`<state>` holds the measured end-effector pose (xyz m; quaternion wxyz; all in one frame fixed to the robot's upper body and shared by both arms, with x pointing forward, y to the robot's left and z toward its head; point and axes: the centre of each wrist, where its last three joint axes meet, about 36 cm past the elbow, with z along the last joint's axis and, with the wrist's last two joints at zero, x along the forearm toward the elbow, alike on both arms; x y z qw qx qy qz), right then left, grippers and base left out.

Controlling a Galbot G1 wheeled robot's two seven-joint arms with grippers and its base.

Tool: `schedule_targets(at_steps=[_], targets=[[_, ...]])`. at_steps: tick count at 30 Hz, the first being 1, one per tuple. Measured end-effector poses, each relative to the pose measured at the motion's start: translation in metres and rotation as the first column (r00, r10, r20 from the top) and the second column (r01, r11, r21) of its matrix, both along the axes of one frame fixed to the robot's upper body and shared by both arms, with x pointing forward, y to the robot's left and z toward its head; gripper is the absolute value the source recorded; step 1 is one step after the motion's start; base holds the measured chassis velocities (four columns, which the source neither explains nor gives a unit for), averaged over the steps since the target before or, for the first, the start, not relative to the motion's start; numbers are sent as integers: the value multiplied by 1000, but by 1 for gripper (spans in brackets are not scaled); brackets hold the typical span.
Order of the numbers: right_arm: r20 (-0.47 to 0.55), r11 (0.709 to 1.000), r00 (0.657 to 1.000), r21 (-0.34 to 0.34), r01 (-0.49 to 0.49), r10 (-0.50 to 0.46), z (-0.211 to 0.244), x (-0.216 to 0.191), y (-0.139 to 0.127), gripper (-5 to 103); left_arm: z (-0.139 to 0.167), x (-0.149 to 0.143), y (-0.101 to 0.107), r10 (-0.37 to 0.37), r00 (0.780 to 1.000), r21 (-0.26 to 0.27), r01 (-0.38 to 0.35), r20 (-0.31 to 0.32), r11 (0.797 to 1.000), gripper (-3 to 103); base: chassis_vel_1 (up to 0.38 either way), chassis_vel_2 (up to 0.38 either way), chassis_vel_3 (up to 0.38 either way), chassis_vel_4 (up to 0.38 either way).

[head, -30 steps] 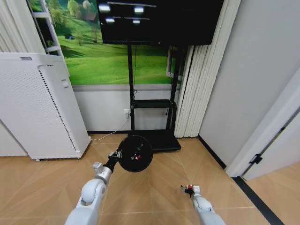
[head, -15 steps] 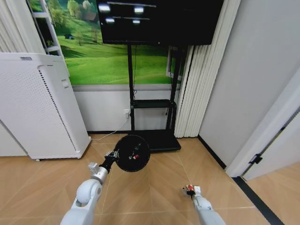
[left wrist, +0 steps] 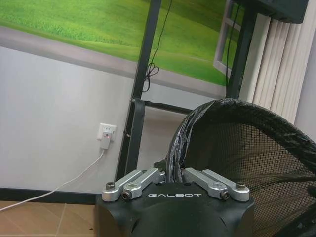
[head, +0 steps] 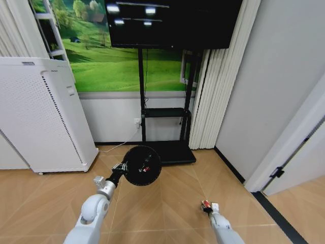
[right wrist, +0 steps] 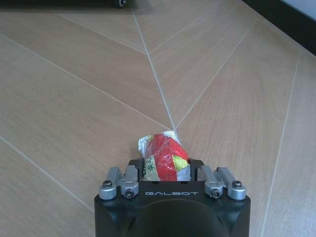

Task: Pick up the trash bin and place the garbage on the floor into it.

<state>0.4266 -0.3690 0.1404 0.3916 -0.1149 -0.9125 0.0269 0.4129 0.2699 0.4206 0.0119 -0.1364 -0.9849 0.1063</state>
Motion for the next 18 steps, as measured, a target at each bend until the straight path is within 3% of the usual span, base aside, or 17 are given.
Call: schedule_targets(at_steps=[2, 6, 13, 18], targets=[[5, 1000, 1000, -3, 1, -1, 0, -1, 0, 41, -1, 0, 3, 7, 1000, -1, -7, -3, 1000, 3, 0, 0, 0, 0], [40, 1000, 999, -15, 12, -11, 9, -4, 2, 31, -4, 0, 9, 23, 1000, 1, -23, -8, 1000, 3, 0, 0, 0, 0], [180, 995, 978, 21, 102, -104, 61, -7, -19, 30, -15, 16, 22, 91, 995, -10, -91, -34, 996, 3, 0, 0, 0, 0], [374, 983, 909, 73, 169, -184, 150, -29, -55, 30, -35, 44, 17, 104, 989, -46, -109, -101, 993, 3, 0, 0, 0, 0]])
